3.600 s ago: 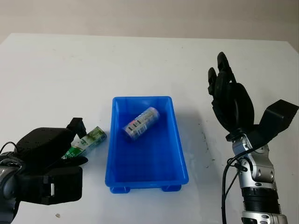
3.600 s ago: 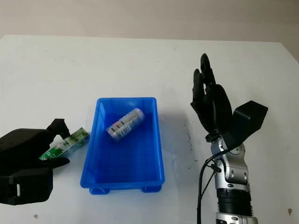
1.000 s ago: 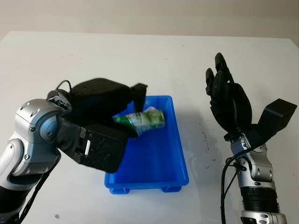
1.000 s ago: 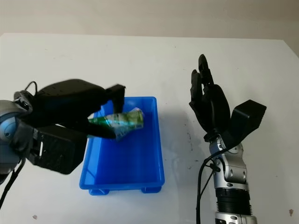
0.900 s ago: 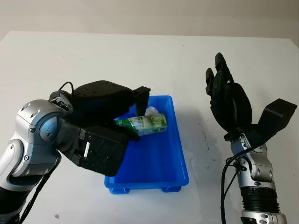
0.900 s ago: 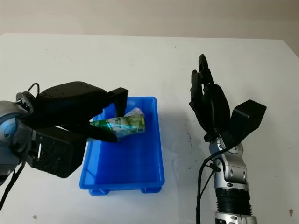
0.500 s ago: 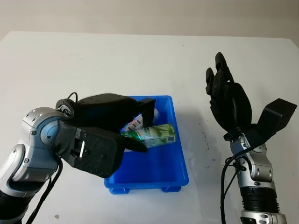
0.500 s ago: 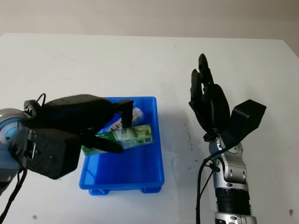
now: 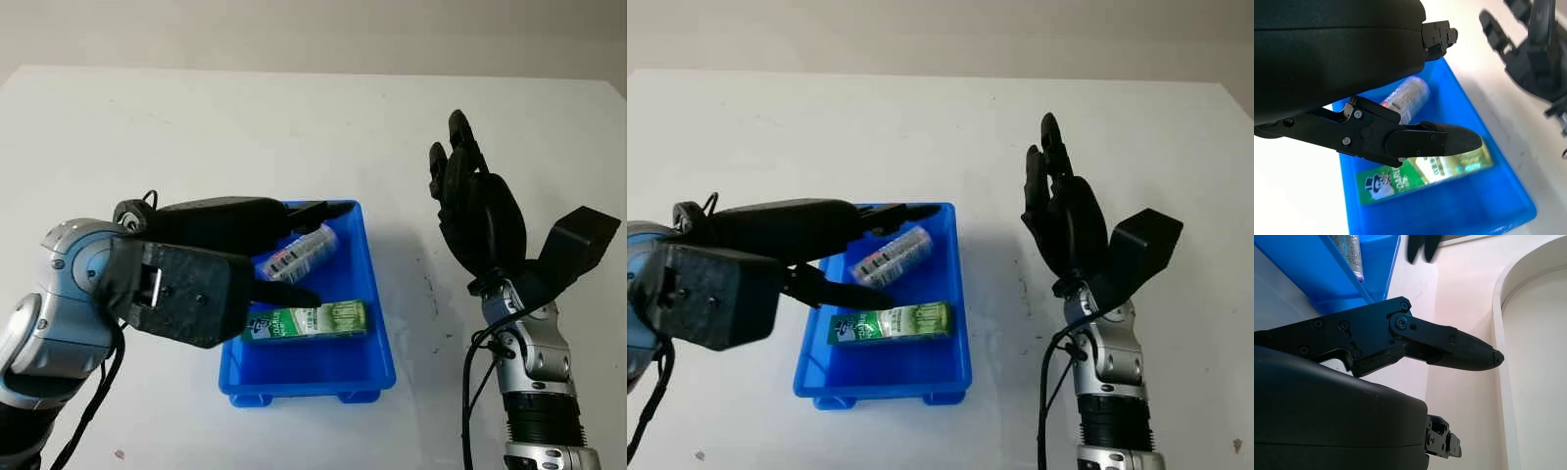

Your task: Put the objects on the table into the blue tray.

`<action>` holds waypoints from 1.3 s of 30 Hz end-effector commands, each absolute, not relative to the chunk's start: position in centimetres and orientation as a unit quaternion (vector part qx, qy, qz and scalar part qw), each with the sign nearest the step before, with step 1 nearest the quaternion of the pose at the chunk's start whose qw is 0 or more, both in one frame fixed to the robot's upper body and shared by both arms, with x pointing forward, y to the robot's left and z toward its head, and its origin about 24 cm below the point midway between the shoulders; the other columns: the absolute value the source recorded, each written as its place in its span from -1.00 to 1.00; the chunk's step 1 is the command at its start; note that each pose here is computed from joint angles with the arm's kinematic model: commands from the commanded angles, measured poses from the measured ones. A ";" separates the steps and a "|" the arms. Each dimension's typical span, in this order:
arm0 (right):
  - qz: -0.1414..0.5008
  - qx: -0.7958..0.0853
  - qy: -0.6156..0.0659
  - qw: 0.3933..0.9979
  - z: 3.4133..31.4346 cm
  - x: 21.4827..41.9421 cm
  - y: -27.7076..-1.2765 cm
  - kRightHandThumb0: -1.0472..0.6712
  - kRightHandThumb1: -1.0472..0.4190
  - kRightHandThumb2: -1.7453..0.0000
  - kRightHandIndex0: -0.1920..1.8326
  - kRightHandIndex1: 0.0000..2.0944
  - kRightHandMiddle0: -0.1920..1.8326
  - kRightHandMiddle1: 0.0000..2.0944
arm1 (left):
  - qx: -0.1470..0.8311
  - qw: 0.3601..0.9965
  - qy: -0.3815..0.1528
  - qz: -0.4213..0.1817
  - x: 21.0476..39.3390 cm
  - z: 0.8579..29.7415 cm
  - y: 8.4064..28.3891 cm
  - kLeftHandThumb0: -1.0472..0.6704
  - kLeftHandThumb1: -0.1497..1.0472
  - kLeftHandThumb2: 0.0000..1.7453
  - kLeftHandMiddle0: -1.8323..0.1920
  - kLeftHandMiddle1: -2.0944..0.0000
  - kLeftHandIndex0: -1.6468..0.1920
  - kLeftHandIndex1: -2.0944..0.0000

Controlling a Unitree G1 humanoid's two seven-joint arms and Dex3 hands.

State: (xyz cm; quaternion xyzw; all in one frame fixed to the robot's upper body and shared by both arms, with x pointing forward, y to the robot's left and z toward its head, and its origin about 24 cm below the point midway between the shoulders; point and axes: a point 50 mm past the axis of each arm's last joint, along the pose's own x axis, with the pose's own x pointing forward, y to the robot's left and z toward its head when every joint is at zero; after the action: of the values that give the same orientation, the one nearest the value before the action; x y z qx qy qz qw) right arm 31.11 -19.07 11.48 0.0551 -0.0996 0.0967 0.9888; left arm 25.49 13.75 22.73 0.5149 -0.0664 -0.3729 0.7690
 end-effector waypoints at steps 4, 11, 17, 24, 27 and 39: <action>0.099 0.060 -0.109 0.987 12.0 31.2 -18.8 -0.58 -1.00 0.22 -1.00 -1.00 -1.00 -1.00 | 0.463 0.820 -0.104 -0.319 25.8 24.0 15.1 -0.70 1.00 -0.46 1.00 1.00 1.00 1.00; 0.095 0.062 -0.107 0.988 12.1 31.6 -18.8 -0.60 -1.00 0.23 -1.00 -1.00 -1.00 -1.00 | 0.343 0.897 -0.171 -0.219 27.0 23.5 17.1 -0.70 1.00 -0.31 0.94 0.95 0.95 0.96; 0.097 0.050 -0.109 0.988 12.2 31.8 -18.6 -0.62 -1.00 0.23 -1.00 -1.00 -1.00 -1.00 | 0.223 0.949 -0.162 -0.152 28.0 21.2 18.3 -0.64 1.00 -0.29 1.00 0.98 0.99 0.98; 0.095 0.035 -0.110 0.989 12.5 32.1 -18.6 -0.63 -1.00 0.20 -1.00 -1.00 -1.00 -1.00 | 0.113 0.984 -0.134 -0.041 29.5 17.7 20.9 -0.69 1.00 -0.27 0.99 0.97 0.99 0.98; 0.092 0.028 -0.107 0.990 12.6 32.3 -18.6 -0.64 -1.00 0.17 -1.00 -1.00 -1.00 -1.00 | 0.087 0.989 -0.116 -0.018 30.2 16.2 21.8 -0.71 1.00 -0.29 1.00 0.99 1.00 0.99; 0.088 0.013 -0.103 0.991 12.6 32.9 -18.3 -0.63 -1.00 0.10 -1.00 -1.00 -1.00 -1.00 | 0.049 0.993 -0.108 0.018 30.8 12.7 22.1 -0.70 1.00 -0.20 1.00 1.00 1.00 1.00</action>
State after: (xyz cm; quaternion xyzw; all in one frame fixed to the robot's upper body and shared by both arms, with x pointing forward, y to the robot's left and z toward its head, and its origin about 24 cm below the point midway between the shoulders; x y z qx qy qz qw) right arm 32.66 -18.34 12.02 0.0170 -0.0916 0.0887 0.9917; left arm 30.89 22.18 13.04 0.0494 -0.1075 0.0154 0.9929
